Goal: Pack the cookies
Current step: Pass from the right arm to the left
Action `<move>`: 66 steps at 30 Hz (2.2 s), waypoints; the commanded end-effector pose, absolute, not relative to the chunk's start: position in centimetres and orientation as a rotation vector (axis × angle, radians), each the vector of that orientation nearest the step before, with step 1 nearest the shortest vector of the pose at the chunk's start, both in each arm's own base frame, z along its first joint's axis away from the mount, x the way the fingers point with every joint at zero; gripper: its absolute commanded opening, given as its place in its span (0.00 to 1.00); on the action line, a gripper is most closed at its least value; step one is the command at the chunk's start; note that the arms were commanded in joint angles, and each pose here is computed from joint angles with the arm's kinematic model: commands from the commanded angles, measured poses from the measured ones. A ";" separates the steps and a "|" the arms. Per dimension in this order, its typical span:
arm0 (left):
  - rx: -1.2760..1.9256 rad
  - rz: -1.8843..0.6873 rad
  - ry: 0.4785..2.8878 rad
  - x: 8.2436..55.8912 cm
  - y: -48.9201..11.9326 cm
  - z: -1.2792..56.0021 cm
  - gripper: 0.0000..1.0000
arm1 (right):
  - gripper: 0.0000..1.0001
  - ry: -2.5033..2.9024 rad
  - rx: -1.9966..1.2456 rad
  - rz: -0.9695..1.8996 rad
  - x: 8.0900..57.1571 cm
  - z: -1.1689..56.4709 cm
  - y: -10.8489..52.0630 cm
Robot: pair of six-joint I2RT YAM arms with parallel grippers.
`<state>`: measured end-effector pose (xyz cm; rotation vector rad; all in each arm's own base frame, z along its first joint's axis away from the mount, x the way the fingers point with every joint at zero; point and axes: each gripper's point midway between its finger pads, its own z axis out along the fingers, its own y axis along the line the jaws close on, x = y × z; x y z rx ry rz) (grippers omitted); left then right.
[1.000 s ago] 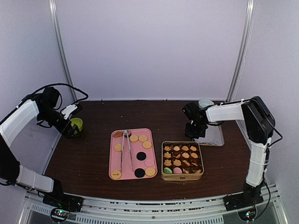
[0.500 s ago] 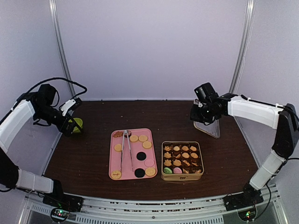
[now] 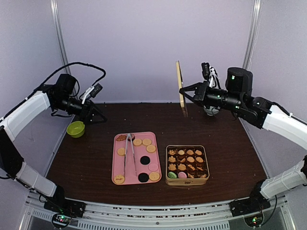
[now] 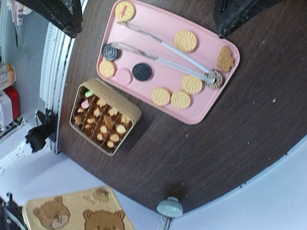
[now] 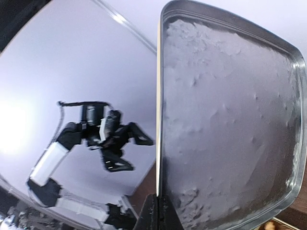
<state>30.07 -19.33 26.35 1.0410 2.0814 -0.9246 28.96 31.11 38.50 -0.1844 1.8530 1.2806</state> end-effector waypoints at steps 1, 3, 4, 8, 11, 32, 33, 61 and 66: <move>0.969 -1.066 1.860 32.1 -22.6 33.7 0.98 | 0.00 1.452 -0.333 1.775 23.9 46.5 33.3; 0.951 -1.121 1.796 32.3 -23.6 35.9 0.98 | 0.00 1.329 -0.337 1.944 22.5 48.3 33.3; 0.944 -1.161 1.769 32.2 -24.1 36.7 0.98 | 0.00 1.273 -0.349 2.001 21.9 49.1 33.3; 0.922 -1.290 1.707 31.7 -25.7 38.9 0.98 | 0.00 1.113 -0.386 2.160 20.2 51.7 33.6; 0.900 -1.386 1.668 31.6 -26.2 39.8 0.98 | 0.00 1.037 -0.411 2.239 19.3 52.9 34.2; 0.860 -1.753 1.422 26.9 -25.7 46.4 0.90 | 0.00 0.886 -0.482 2.487 17.9 53.9 38.2; 0.859 -1.759 1.415 26.8 -25.6 46.5 0.89 | 0.00 0.888 -0.483 2.495 17.9 53.8 38.4; 0.910 -1.772 1.414 25.8 -25.6 45.9 0.16 | 0.20 1.153 -0.531 2.411 18.9 49.0 42.0; 0.917 -1.774 1.420 25.6 -25.5 45.7 0.17 | 0.49 1.229 -0.592 2.329 19.9 47.8 41.5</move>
